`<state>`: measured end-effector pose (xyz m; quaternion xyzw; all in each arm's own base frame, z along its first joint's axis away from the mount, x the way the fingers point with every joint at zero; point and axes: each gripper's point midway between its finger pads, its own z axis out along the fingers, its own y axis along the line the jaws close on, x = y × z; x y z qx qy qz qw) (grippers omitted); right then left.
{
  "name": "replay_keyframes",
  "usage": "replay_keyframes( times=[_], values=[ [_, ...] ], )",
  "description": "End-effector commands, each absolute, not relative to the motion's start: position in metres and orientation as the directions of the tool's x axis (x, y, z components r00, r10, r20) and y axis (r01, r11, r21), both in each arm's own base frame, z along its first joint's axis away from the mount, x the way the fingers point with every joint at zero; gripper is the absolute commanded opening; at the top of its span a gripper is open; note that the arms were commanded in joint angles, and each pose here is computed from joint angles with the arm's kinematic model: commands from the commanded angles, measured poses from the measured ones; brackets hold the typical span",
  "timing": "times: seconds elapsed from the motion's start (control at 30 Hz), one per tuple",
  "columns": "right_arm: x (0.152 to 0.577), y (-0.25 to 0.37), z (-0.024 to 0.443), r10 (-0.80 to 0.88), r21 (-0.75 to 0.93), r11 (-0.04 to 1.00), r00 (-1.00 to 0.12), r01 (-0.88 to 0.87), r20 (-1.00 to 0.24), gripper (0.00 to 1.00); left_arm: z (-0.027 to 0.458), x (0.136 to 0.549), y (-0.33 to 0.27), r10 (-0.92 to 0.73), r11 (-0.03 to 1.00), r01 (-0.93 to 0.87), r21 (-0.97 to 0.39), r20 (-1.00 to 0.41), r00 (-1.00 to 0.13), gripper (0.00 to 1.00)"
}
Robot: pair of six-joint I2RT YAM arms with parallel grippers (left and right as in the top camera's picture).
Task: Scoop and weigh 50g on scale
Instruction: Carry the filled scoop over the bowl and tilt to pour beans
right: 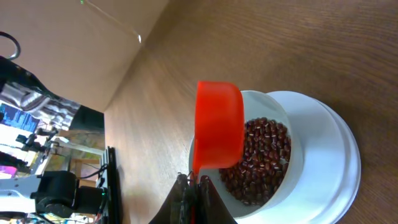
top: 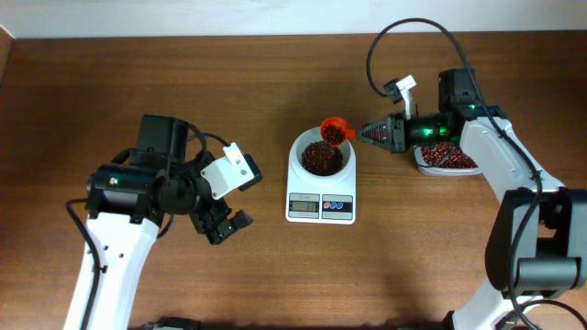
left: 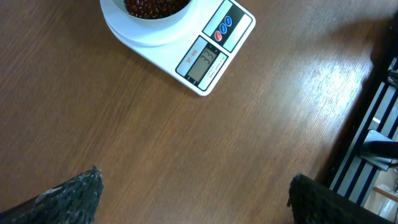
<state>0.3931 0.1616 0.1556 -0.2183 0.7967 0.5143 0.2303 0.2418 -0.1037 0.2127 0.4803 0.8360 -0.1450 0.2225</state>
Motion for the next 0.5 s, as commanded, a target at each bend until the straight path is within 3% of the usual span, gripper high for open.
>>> replay_keyframes(
  times=[0.0,0.03,0.1,0.17,0.23,0.27,0.3,0.33,0.37,0.43,0.47],
  values=[
    [0.396,0.160,0.153,-0.132,0.683,0.418,-0.784,-0.598,-0.606,0.04,0.214,0.241,-0.105,0.741,0.486,0.874,-0.021,-0.520,-0.425,0.99],
    [0.396,0.158,0.151,-0.136,0.681,0.432,-0.789,-0.592,-0.600,0.04,0.214,0.241,-0.105,0.741,0.486,0.874,-0.021,-0.520,-0.425,0.99],
    [0.386,0.168,0.174,-0.127,0.662,0.281,-0.711,-0.695,-0.692,0.04,0.214,0.241,-0.105,0.741,0.486,0.874,-0.021,-0.520,-0.425,0.99],
    [0.397,0.158,0.151,-0.157,0.645,0.422,-0.752,-0.637,-0.640,0.04,0.214,0.241,-0.105,0.741,0.486,0.874,-0.021,-0.520,-0.425,0.99],
    [0.385,0.169,0.177,-0.126,0.645,0.256,-0.687,-0.720,-0.716,0.04,0.214,0.241,-0.105,0.741,0.486,0.874,-0.021,-0.520,-0.425,0.99],
    [0.389,0.167,0.170,-0.148,0.624,0.298,-0.681,-0.722,-0.718,0.04,0.214,0.241,-0.105,0.741,0.486,0.874,-0.021,-0.520,-0.425,0.99],
    [0.400,0.154,0.144,-0.149,0.654,0.475,-0.786,-0.589,-0.600,0.04,0.214,0.241,-0.105,0.741,0.486,0.874,-0.021,-0.520,-0.425,0.99],
    [0.397,0.156,0.147,-0.146,0.666,0.451,-0.785,-0.594,-0.602,0.04,0.214,0.241,-0.105,0.741,0.486,0.874,-0.021,-0.520,-0.425,0.99],
    [0.389,0.166,0.167,-0.147,0.640,0.318,-0.704,-0.699,-0.695,0.04,0.214,0.241,-0.105,0.741,0.486,0.874,-0.021,-0.520,-0.425,0.99],
    [0.400,0.155,0.146,-0.156,0.644,0.459,-0.768,-0.613,-0.621,0.04,0.214,0.241,-0.105,0.741,0.486,0.874,-0.021,-0.520,-0.425,0.99],
    [0.398,0.156,0.147,-0.143,0.666,0.457,-0.787,-0.590,-0.600,0.04,0.214,0.241,-0.105,0.741,0.486,0.874,-0.021,-0.520,-0.425,0.99]
  ],
)
